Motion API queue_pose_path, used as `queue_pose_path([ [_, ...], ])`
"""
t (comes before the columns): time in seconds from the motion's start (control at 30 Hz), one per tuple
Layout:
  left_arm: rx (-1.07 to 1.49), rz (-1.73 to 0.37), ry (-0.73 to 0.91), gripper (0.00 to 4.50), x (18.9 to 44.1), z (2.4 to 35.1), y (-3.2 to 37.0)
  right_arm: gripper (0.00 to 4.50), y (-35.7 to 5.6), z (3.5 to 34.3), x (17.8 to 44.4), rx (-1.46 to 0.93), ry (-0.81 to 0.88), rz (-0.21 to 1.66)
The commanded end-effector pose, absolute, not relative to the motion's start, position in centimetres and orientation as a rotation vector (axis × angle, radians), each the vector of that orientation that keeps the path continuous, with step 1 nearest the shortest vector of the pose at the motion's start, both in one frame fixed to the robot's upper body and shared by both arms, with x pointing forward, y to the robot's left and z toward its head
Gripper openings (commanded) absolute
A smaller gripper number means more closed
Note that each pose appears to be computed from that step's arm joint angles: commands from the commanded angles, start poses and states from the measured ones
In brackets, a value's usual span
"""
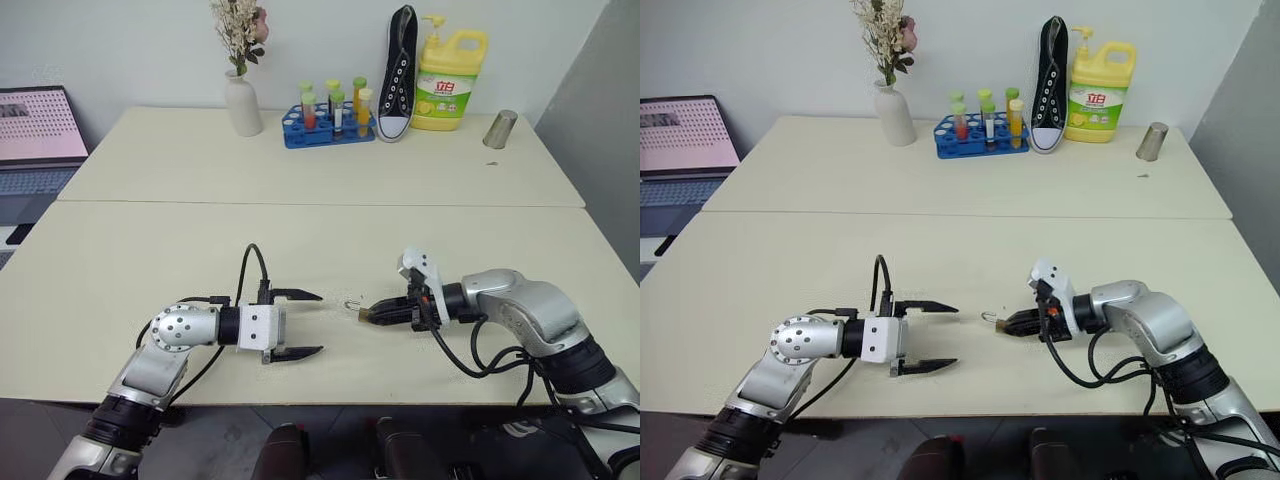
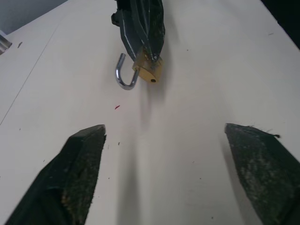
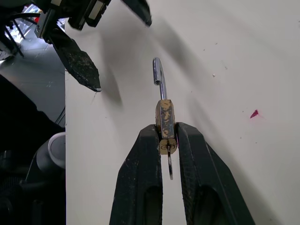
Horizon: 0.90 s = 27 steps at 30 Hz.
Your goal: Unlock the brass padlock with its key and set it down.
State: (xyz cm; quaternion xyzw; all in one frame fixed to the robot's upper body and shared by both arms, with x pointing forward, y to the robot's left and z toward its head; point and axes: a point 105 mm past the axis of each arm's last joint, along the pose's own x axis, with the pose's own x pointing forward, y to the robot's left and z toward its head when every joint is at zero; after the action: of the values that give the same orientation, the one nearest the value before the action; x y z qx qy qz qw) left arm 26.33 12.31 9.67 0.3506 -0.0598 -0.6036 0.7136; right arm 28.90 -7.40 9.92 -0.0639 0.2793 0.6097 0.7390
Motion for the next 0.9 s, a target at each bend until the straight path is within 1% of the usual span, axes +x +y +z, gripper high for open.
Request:
queue_pose_path([
  [0.03,0.809,-1.292,-0.179,4.50,26.5,10.4,12.7,0.14,-6.9,10.0,29.5,-0.186,0.614,1.363],
  [0.1,0.792,-1.305,-0.149,4.50,26.1,9.9,12.8,0.14,-7.1,9.6,30.0,-0.229,0.617,1.357],
  [0.17,0.773,-1.308,-0.137,4.50,25.9,9.6,12.7,0.87,-7.3,9.5,30.8,-0.282,0.587,1.326],
  [0.2,0.771,-1.310,-0.136,4.50,25.9,9.6,12.6,1.16,-7.5,9.6,31.2,-0.302,0.566,1.309],
  [0.33,0.748,-1.308,-0.139,4.50,26.1,9.9,12.3,2.66,-8.5,10.3,31.6,-0.341,0.504,1.268],
  [0.4,0.690,-1.289,-0.133,4.50,26.5,10.5,12.1,3.40,-9.6,11.2,31.4,-0.373,0.445,1.234],
  [0.5,0.627,-1.277,-0.099,4.50,26.8,11.0,11.9,4.46,-10.7,12.5,30.2,-0.405,0.357,1.220],
  [0.57,0.613,-1.278,-0.087,4.50,26.8,11.2,11.7,4.46,-11.1,12.8,29.6,-0.414,0.341,1.225],
  [0.7,0.607,-1.203,-0.001,4.50,28.2,11.9,11.8,4.46,-12.2,13.7,26.5,-0.415,0.264,1.199],
  [0.8,0.628,-1.266,0.040,4.50,27.5,11.7,11.8,4.46,-13.3,13.9,25.7,-0.427,0.250,1.142],
  [0.9,0.608,-1.287,0.056,4.50,27.5,11.9,12.1,4.46,-14.1,14.5,25.6,-0.405,0.231,1.096],
])
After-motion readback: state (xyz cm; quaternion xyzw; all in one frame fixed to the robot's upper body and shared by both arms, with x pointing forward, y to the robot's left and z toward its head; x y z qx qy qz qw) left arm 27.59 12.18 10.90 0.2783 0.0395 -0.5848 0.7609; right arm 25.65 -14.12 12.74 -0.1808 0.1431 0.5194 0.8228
